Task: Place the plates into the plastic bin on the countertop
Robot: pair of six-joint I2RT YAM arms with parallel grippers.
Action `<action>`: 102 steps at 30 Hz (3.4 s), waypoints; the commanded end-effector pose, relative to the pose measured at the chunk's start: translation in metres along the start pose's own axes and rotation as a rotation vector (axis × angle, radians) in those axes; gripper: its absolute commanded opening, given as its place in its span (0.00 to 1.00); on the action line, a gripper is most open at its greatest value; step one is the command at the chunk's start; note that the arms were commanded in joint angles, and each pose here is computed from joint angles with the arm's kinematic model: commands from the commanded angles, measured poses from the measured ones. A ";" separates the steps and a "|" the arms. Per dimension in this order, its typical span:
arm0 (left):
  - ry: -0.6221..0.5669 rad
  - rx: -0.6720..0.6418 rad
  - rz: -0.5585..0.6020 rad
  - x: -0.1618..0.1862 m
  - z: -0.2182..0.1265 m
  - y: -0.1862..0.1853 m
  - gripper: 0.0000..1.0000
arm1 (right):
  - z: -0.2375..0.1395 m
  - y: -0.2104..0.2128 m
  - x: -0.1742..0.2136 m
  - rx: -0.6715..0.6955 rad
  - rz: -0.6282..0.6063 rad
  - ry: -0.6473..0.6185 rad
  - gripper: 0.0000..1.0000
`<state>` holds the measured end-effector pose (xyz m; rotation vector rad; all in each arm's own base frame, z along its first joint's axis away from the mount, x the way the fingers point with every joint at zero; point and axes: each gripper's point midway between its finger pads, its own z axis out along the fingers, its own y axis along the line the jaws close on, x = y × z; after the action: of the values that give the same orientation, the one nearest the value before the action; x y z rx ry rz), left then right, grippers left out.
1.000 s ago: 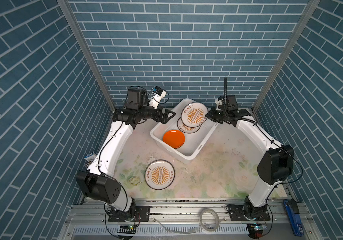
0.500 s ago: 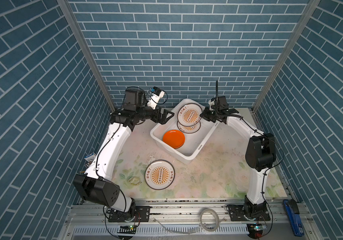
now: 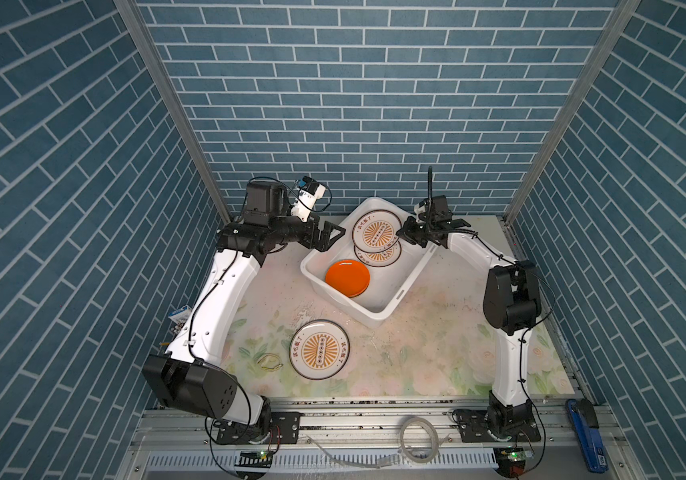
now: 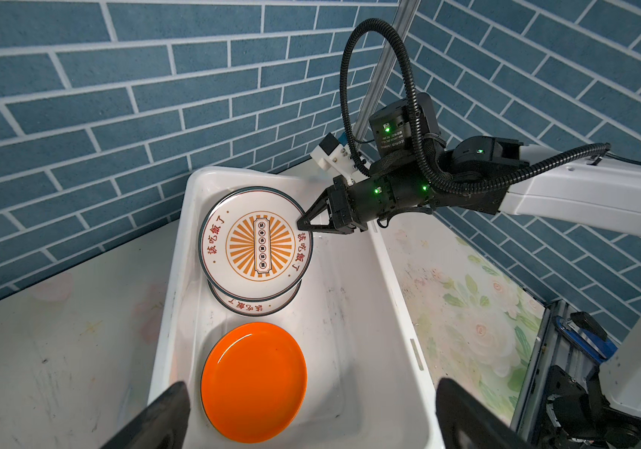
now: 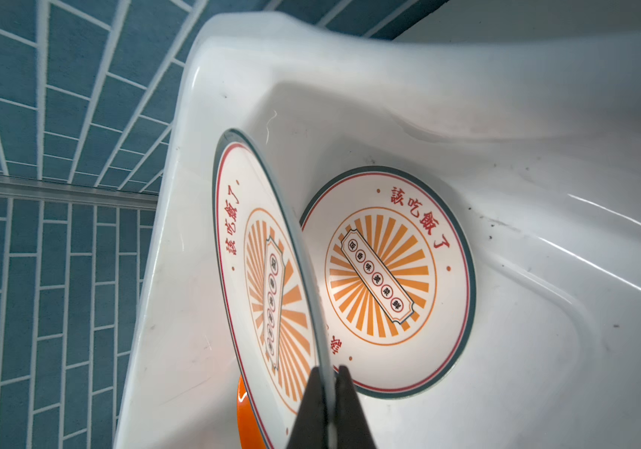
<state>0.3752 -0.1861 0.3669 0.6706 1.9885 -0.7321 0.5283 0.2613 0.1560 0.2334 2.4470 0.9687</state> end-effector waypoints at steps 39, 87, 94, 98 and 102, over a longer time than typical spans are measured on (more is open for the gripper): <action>-0.025 0.014 0.002 -0.006 -0.005 -0.004 1.00 | 0.022 -0.001 -0.016 -0.079 0.113 -0.001 0.00; -0.018 0.024 -0.007 -0.001 -0.007 -0.008 1.00 | 0.012 -0.006 -0.008 0.110 0.068 -0.007 0.00; -0.017 0.025 -0.010 0.000 -0.006 -0.007 1.00 | 0.015 -0.004 -0.004 0.107 0.066 0.003 0.00; -0.017 0.026 -0.008 0.000 -0.006 -0.007 0.99 | 0.019 -0.006 0.001 0.115 0.069 0.013 0.00; -0.017 0.026 -0.008 0.000 -0.007 -0.007 1.00 | 0.023 -0.010 0.004 0.122 0.074 0.019 0.00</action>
<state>0.3725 -0.1875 0.3650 0.6658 1.9917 -0.7592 0.5288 0.2640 0.1243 0.3558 2.5708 0.8405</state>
